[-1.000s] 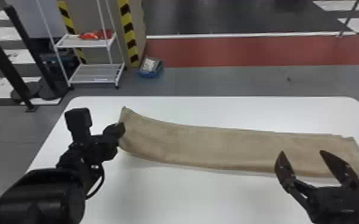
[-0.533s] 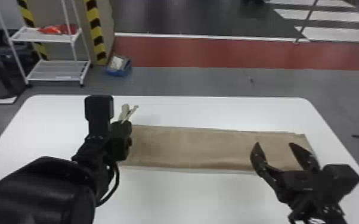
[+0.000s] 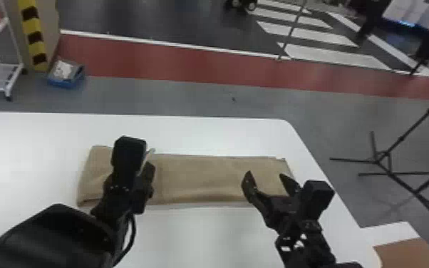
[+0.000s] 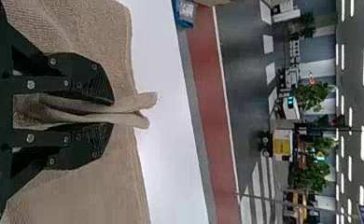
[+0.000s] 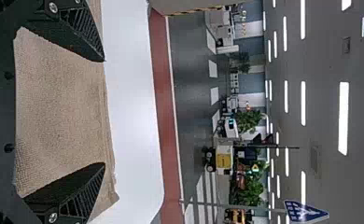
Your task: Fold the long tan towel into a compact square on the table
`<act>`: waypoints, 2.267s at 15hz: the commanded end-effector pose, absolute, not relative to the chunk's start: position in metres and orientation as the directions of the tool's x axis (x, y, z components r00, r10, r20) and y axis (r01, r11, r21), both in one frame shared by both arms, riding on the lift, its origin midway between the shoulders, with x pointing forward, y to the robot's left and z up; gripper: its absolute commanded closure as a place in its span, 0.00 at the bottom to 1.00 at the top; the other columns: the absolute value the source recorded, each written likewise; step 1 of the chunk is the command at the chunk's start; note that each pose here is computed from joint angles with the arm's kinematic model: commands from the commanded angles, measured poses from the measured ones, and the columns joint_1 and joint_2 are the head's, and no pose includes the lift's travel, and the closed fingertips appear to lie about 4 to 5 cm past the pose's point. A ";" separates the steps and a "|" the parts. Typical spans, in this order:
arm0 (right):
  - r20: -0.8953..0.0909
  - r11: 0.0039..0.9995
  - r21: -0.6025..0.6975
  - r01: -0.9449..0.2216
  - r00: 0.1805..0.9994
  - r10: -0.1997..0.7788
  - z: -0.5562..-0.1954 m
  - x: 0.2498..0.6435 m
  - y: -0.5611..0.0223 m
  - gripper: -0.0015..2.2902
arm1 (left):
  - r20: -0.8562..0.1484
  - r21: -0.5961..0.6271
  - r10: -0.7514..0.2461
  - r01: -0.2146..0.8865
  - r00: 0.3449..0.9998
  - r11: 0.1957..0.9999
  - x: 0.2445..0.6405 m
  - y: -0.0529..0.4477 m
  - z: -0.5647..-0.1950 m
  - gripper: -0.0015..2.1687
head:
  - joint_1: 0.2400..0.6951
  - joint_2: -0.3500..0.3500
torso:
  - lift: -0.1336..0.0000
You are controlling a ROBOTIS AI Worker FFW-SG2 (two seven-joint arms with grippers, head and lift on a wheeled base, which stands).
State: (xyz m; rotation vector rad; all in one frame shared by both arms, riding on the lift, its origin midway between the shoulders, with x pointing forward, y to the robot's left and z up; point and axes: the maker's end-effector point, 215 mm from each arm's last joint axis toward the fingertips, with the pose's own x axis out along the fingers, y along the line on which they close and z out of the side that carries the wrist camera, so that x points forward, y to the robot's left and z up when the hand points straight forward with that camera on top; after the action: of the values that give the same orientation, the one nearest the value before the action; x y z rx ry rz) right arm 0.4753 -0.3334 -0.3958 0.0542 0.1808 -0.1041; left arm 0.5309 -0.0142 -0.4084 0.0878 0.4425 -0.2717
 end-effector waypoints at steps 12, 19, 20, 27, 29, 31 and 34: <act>-0.268 0.967 0.175 -0.186 0.936 0.229 -0.418 0.523 -0.144 0.10 | -0.277 0.032 0.051 -0.044 0.959 0.999 0.477 0.176 -0.396 0.01 | 1.00 0.41 | 0.15; -0.332 0.934 0.203 -0.293 0.877 0.347 -0.451 0.535 -0.095 0.17 | -0.160 0.010 -0.065 0.068 0.985 0.998 0.472 0.173 -0.397 0.01 | 1.00 0.63 | 0.15; -0.338 0.935 0.203 -0.292 0.875 0.347 -0.454 0.534 -0.095 0.18 | -0.149 0.008 -0.078 0.080 0.986 0.997 0.474 0.171 -0.395 0.01 | 1.00 0.63 | 0.15; -0.368 0.928 0.200 -0.314 0.854 0.368 -0.463 0.526 -0.081 0.31 | -0.163 0.006 -0.079 0.081 0.983 0.997 0.472 0.171 -0.404 0.01 | 1.00 0.63 | 0.15; -0.392 0.932 0.190 -0.309 0.847 0.360 -0.471 0.523 -0.082 0.31 | -0.162 0.005 -0.079 0.080 0.984 0.997 0.472 0.171 -0.405 0.01 | 1.00 0.64 | 0.15; -0.395 0.933 0.189 -0.306 0.846 0.357 -0.471 0.523 -0.082 0.31 | -0.162 0.002 -0.079 0.080 0.984 0.997 0.472 0.171 -0.405 0.01 | 1.00 0.64 | 0.15; -0.401 0.931 0.182 -0.315 0.841 0.363 -0.471 0.521 -0.078 0.41 | -0.165 0.000 -0.079 0.080 0.983 0.997 0.472 0.171 -0.407 0.01 | 1.00 0.64 | 0.15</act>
State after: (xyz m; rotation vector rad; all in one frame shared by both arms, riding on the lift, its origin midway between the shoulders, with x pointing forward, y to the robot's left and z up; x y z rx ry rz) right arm 0.5215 -0.0796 -0.4723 0.1136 0.4452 0.3567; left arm 0.4720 0.1712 -0.4058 0.0073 0.1643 -0.0799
